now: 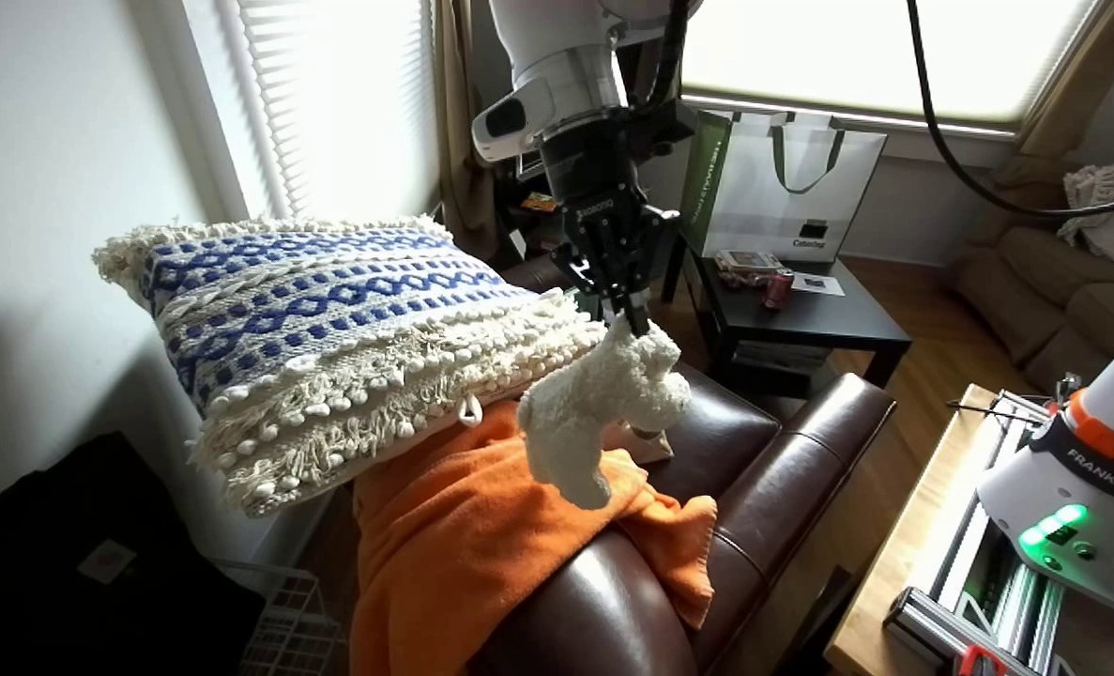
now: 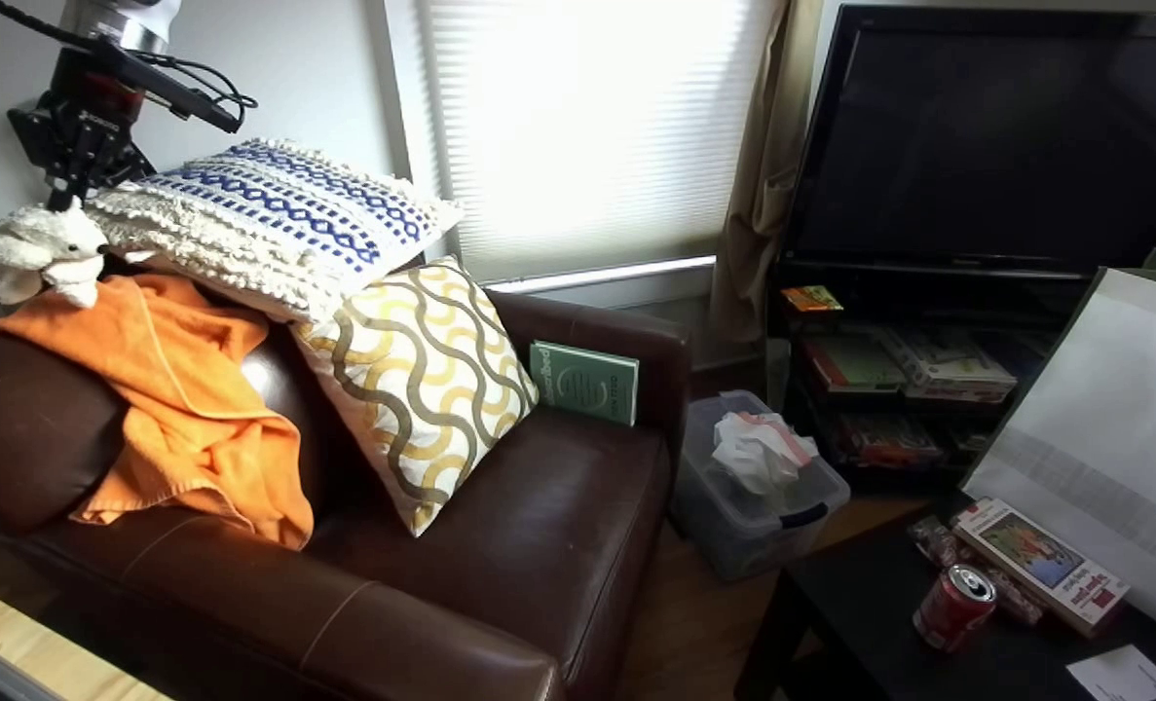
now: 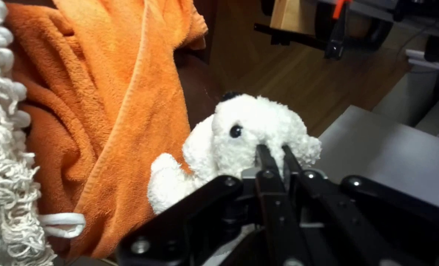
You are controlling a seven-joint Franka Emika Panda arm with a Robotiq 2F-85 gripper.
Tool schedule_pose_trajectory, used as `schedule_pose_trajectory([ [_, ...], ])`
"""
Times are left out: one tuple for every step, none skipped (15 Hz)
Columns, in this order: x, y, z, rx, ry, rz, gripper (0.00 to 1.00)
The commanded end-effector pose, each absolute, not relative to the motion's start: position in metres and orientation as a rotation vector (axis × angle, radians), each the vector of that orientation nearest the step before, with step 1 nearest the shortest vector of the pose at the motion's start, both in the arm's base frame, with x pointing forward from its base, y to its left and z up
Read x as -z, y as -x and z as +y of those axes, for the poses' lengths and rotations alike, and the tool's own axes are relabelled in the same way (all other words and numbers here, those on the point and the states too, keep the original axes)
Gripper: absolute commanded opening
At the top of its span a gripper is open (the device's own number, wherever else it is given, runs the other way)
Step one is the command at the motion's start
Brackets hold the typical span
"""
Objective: Put the teddy bear on the orange towel
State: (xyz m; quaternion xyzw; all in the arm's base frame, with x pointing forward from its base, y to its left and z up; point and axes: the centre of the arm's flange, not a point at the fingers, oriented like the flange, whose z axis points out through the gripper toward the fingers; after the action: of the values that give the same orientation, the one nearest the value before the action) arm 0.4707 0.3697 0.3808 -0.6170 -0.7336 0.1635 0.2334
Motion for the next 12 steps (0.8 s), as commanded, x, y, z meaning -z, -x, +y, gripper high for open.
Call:
schedule_pose_trajectory([
  [-0.382,-0.491,0.395,-0.395,1.592,-2.245,0.02],
  [-0.385,-0.495,0.4,-0.363,1.572,-2.303,0.02],
  [-0.39,-0.498,0.408,-0.314,1.545,-2.355,0.02],
  [-0.394,-0.5,0.417,-0.274,1.51,-2.407,0.02],
  [-0.398,-0.5,0.425,-0.232,1.464,-2.448,0.02],
  [-0.4,-0.498,0.431,-0.198,1.414,-2.469,0.02],
  [-0.401,-0.495,0.438,-0.159,1.368,-2.484,0.02],
  [-0.4,-0.491,0.443,-0.123,1.331,-2.503,0.02],
  [-0.4,-0.488,0.447,-0.085,1.293,-2.521,0.02],
  [-0.398,-0.488,0.449,-0.085,1.266,-2.527,0.02],
  [-0.393,-0.488,0.448,-0.126,1.229,-2.524,0.02],
  [-0.385,-0.488,0.443,-0.162,1.222,-2.522,0.02],
])
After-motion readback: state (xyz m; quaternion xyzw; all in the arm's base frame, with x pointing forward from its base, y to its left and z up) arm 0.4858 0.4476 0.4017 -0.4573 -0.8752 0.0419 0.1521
